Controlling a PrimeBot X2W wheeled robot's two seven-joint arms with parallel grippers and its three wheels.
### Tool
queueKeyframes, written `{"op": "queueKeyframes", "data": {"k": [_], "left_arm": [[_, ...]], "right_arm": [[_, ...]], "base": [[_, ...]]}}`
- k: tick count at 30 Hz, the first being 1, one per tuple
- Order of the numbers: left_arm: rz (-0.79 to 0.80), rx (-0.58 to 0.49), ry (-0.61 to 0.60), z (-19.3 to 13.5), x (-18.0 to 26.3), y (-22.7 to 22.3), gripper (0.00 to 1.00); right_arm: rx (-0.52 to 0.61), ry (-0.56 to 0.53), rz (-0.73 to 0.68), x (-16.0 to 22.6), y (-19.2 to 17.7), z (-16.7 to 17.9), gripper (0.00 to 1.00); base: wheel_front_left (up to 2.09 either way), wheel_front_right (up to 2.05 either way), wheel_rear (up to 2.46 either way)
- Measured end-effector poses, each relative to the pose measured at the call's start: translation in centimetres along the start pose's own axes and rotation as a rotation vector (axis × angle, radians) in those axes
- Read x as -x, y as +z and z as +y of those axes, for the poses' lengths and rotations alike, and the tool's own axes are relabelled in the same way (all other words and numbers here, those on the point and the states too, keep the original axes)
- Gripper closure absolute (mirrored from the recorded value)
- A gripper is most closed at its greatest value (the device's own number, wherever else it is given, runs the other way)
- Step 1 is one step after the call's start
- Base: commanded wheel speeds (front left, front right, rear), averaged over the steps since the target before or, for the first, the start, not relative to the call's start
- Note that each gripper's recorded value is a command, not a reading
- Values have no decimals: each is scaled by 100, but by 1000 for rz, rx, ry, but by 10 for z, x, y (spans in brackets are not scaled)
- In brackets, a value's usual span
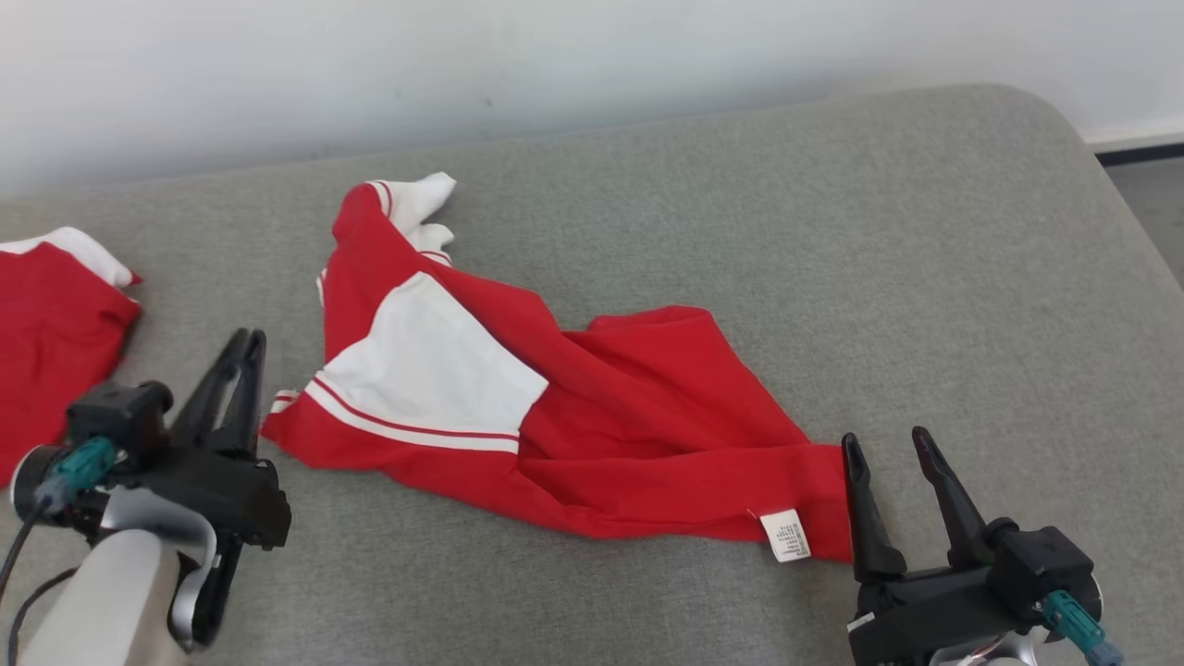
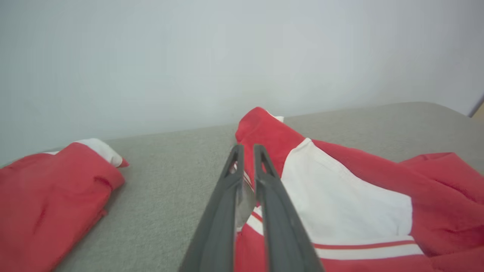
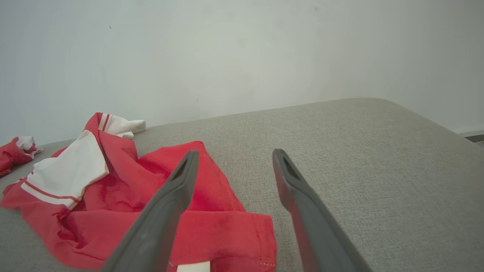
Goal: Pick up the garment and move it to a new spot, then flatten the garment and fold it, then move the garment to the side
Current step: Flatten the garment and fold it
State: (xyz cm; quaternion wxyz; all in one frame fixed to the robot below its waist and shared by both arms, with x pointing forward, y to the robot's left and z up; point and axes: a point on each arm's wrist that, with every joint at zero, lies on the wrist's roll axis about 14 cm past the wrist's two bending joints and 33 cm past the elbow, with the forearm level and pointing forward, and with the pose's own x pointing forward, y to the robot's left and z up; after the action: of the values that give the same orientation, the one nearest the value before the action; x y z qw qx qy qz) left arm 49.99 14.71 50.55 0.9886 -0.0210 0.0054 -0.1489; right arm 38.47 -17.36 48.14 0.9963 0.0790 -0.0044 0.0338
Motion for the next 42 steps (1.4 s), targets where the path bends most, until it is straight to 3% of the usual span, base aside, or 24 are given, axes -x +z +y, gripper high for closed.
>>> {"op": "queueKeyframes", "data": {"k": [1, 9, 24, 42], "left_arm": [[-36, -1, 23, 3, 4, 10, 0], [-198, 52, 181, 21, 61, 45, 0], [-206, 58, 354, 39, 163, 31, 0], [-173, 56, 369, 36, 179, 18, 0]], "right_arm": [[0, 6, -5, -1, 1, 2, 0], [-5, 35, -18, 6, 6, 13, 0], [1, 92, -46, 18, 15, 32, 0], [2, 110, -30, 19, 10, 38, 0]], "base": [[0, 0, 0], [0, 0, 0], [0, 0, 0], [0, 0, 0]]}}
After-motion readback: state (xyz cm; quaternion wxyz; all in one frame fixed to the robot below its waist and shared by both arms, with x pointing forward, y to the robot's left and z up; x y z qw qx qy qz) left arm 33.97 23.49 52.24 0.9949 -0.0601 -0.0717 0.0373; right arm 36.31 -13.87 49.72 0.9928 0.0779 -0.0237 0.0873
